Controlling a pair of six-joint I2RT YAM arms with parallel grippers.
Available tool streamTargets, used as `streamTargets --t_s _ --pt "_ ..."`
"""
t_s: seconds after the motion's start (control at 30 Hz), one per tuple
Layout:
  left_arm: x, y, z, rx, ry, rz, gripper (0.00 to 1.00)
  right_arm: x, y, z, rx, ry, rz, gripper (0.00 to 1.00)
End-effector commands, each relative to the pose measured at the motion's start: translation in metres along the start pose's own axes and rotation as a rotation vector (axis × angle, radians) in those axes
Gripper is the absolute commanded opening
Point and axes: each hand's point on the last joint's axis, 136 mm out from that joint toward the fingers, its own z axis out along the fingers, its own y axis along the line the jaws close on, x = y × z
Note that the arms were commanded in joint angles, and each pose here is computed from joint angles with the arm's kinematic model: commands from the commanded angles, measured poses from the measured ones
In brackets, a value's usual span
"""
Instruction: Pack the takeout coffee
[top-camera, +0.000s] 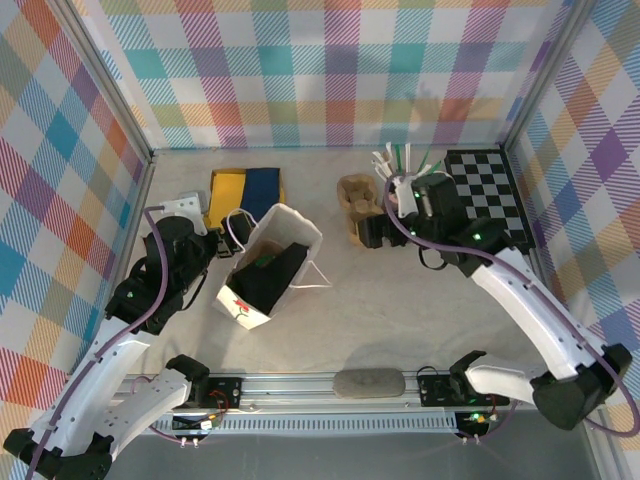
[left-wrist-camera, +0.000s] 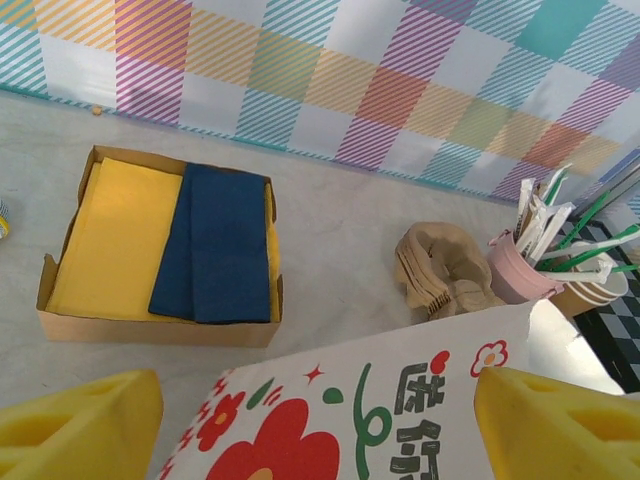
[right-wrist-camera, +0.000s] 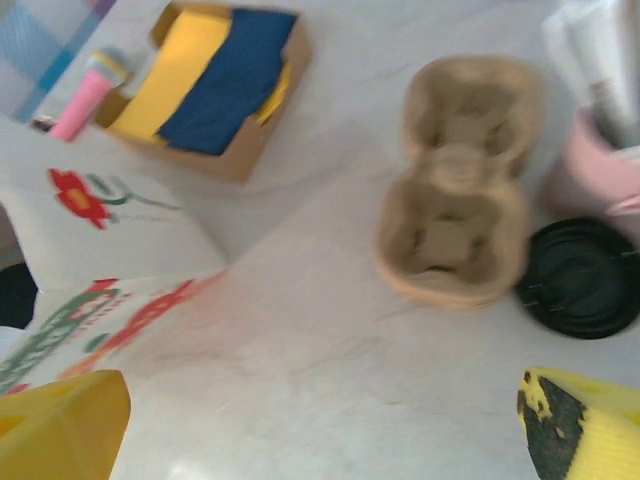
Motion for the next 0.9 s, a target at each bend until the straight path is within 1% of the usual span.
streamTargets --t_s 0.0,0.1,0.27,0.4,0.5,0.57,0.6,0.63,0.73,0.87 --pt "-0.023 -0.008 -0.008 0.036 -0.067 -0.034 0.81 -0.003 0.047 -0.009 -0.256 0.051 0.139 0.99" --pt "-0.023 -0.009 -0.008 0.040 -0.067 -0.039 0.81 0.005 0.070 -0.005 -0.384 0.117 0.207 0.99" --pt "-0.023 -0.010 -0.009 0.044 -0.066 -0.040 0.81 0.014 0.098 -0.007 -0.464 0.153 0.201 0.99" --pt "-0.024 -0.010 -0.008 0.045 -0.070 -0.043 0.81 0.025 0.108 0.009 -0.465 0.202 0.196 0.99" --pt "-0.024 -0.011 -0.008 0.051 -0.069 -0.044 0.81 0.034 0.109 0.026 -0.429 0.245 0.194 1.00" --pt "-0.024 -0.012 -0.007 0.052 -0.067 -0.045 0.81 0.037 0.107 0.034 -0.413 0.255 0.203 0.95" --pt "-0.025 -0.012 -0.008 0.053 -0.068 -0.046 0.81 0.037 0.107 0.037 -0.408 0.258 0.208 0.89" --pt "-0.024 -0.012 -0.008 0.053 -0.068 -0.047 0.81 0.037 0.108 0.040 -0.414 0.257 0.210 0.79" --pt "-0.025 -0.012 -0.009 0.054 -0.070 -0.049 0.81 0.034 0.110 0.043 -0.424 0.247 0.216 0.42" --pt "-0.023 -0.011 -0.008 0.053 -0.064 -0.046 0.81 0.024 0.114 0.035 -0.436 0.216 0.198 0.02"
